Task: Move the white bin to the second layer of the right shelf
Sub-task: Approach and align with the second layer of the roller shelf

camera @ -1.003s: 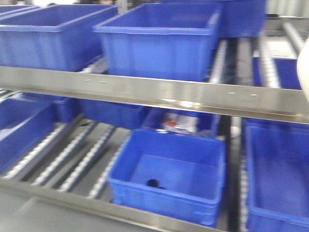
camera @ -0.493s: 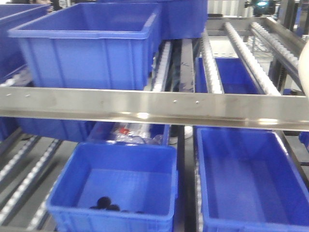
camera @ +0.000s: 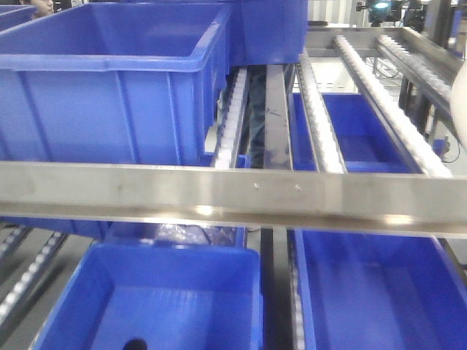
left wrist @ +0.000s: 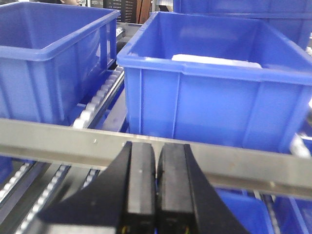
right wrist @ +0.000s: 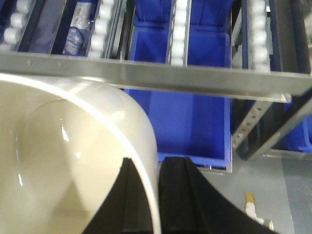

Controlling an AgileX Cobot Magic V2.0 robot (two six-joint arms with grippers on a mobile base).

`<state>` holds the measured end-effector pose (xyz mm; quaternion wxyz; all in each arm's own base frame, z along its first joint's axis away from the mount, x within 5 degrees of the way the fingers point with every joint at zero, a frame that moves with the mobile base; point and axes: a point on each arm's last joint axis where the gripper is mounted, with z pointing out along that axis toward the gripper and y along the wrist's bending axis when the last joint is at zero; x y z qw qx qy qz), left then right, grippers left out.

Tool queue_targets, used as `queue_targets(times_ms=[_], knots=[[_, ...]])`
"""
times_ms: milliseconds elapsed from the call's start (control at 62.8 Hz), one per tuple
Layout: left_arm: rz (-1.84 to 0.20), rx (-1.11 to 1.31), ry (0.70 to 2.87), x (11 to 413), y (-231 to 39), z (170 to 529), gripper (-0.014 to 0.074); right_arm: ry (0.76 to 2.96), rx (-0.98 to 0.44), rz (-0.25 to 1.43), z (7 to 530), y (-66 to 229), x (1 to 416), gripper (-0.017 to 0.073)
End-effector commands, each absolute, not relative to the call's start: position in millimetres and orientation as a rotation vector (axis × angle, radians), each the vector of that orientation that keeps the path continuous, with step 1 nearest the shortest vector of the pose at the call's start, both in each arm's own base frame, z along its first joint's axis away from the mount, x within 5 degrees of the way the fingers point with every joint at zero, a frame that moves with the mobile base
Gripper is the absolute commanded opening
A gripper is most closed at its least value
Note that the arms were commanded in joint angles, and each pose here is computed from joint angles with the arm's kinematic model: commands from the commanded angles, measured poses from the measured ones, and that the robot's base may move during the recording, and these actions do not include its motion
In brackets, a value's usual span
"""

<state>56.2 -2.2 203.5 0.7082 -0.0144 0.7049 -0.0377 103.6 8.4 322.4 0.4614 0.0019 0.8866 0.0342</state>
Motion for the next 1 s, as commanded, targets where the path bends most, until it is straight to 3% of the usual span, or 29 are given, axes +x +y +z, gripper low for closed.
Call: queue_targets(times_ms=[0,987], knots=[[-0.088,-0.038,1.487,55.6,-1.6,203.0,0.0085,2.065,0.004,0.094,338.9,8.8,107.7,0.0055],[-0.088,-0.038,1.487,55.6,-1.6,203.0,0.0085,2.065,0.004,0.094,338.9,8.8,107.7,0.0055]])
